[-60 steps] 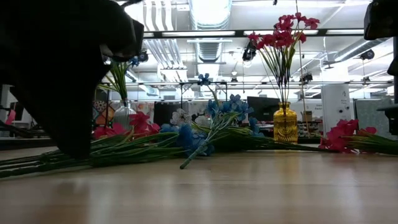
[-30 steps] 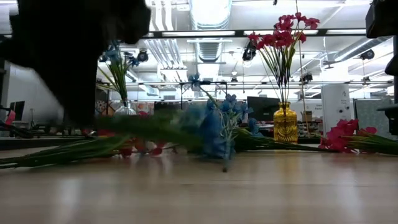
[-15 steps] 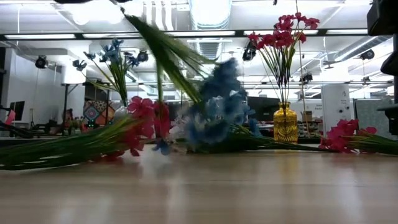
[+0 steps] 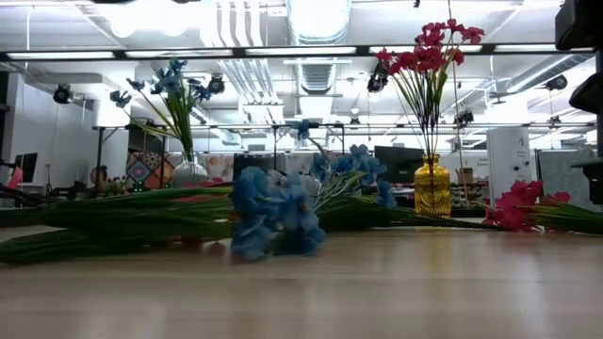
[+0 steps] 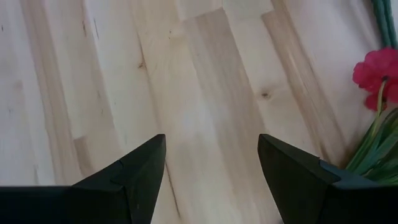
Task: Sort flowers into vase by color
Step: Put the blue flowers into the transparent vase
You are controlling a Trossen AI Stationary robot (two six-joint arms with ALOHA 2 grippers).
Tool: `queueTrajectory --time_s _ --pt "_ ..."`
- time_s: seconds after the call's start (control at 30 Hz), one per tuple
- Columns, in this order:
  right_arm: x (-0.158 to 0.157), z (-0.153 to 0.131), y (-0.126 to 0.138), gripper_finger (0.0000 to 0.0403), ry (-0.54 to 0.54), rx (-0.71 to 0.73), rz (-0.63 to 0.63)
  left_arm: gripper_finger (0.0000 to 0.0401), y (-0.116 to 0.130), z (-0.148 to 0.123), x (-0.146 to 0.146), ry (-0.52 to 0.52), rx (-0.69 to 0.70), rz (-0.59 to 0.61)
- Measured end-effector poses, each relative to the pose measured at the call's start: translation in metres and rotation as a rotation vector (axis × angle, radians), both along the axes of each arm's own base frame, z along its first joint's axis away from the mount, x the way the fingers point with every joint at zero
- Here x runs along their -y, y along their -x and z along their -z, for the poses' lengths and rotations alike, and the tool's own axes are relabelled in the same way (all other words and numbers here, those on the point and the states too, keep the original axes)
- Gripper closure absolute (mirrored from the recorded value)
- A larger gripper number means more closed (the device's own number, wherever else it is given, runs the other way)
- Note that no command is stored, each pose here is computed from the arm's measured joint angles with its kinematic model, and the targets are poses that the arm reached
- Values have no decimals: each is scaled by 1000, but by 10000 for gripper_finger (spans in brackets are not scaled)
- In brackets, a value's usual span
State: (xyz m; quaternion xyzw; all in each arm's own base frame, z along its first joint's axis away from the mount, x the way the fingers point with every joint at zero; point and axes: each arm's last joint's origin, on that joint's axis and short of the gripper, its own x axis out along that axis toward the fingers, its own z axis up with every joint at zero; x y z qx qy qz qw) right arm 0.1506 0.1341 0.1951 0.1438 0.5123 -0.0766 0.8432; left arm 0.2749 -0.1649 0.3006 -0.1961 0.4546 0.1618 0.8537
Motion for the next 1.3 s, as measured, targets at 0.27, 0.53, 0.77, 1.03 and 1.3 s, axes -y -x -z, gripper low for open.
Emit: queueTrajectory --time_s 0.27,0.53,0.77,1.03,1.3 --pt "0 0 0 156 6 1 -11 276 -10 63 14 0 -399 18" --pt "0 0 0 156 12 1 -23 191 -20 113 25 25 -620 23" --pt "0 0 0 156 13 2 -23 206 -20 135 26 11 -720 28" --pt "1 0 0 156 36 18 -26 295 -12 149 21 -20 -765 15" --pt "1 0 0 156 36 18 -27 391 -13 137 21 -8 -741 47"
